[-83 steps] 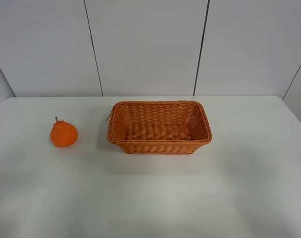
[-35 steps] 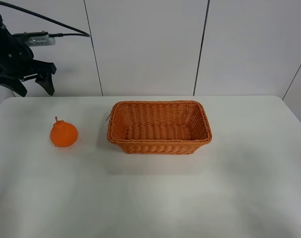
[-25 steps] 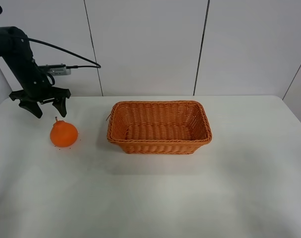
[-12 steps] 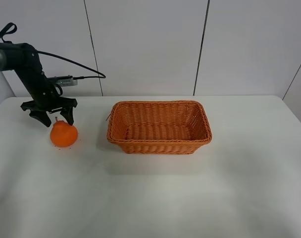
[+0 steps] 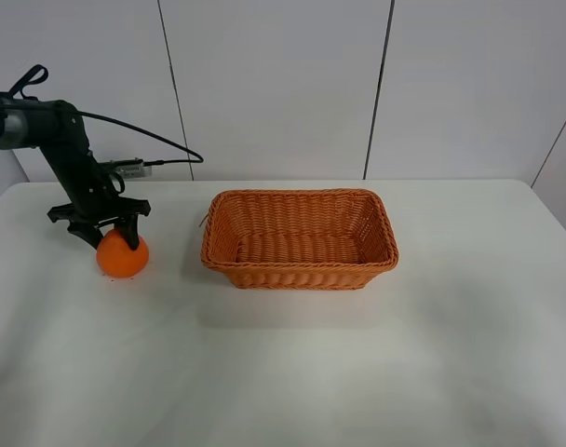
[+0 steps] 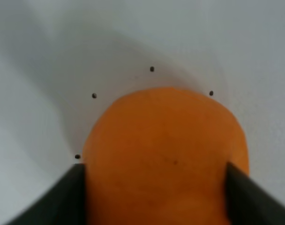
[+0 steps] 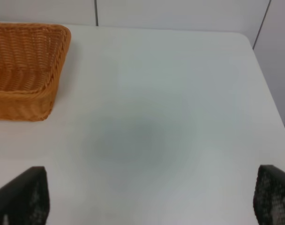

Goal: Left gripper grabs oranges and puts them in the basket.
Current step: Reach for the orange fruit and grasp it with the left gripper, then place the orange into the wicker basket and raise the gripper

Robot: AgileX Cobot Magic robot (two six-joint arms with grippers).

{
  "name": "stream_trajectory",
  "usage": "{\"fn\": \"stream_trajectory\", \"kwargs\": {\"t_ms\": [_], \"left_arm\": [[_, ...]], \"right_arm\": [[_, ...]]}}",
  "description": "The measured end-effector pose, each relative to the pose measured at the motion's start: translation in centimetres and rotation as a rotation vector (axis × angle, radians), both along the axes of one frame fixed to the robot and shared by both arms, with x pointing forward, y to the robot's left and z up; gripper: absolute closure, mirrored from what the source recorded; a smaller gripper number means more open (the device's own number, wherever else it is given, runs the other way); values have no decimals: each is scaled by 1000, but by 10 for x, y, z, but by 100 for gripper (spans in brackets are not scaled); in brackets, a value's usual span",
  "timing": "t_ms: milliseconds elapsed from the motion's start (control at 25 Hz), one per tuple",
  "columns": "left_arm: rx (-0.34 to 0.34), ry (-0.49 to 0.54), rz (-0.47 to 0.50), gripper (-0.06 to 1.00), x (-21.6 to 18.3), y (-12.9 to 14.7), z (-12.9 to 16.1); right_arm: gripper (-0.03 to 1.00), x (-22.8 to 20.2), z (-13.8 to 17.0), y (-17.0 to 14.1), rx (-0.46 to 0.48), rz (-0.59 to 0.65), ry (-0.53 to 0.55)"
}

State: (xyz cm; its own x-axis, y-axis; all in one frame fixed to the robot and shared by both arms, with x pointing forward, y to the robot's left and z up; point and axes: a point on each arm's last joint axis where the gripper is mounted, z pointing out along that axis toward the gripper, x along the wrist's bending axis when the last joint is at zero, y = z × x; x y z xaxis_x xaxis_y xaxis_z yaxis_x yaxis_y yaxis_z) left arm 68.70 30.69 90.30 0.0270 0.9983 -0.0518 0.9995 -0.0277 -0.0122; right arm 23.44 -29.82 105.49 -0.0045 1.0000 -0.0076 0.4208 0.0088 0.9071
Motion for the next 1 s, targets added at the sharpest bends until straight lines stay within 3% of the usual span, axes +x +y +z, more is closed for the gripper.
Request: {"fn": "stream_trajectory", "kwargs": {"t_ms": [120,160,360,480,760,1000], "left_arm": [[0,4,0,67,0,0,0],[0,2,0,73,0,0,1],[-2,13,-5,74,4,0,16],[0,-24,-8,74,9,0,42],[4,-255,17,74,16,0,134],[2,-284,-14,74,14,-20,145]], "right_arm": [[27,0,0,0,0,0,0],[27,0,0,0,0,0,0],[27,0,0,0,0,0,0],[27,0,0,0,0,0,0],[27,0,0,0,0,0,0],[27,0,0,0,0,0,0]]}}
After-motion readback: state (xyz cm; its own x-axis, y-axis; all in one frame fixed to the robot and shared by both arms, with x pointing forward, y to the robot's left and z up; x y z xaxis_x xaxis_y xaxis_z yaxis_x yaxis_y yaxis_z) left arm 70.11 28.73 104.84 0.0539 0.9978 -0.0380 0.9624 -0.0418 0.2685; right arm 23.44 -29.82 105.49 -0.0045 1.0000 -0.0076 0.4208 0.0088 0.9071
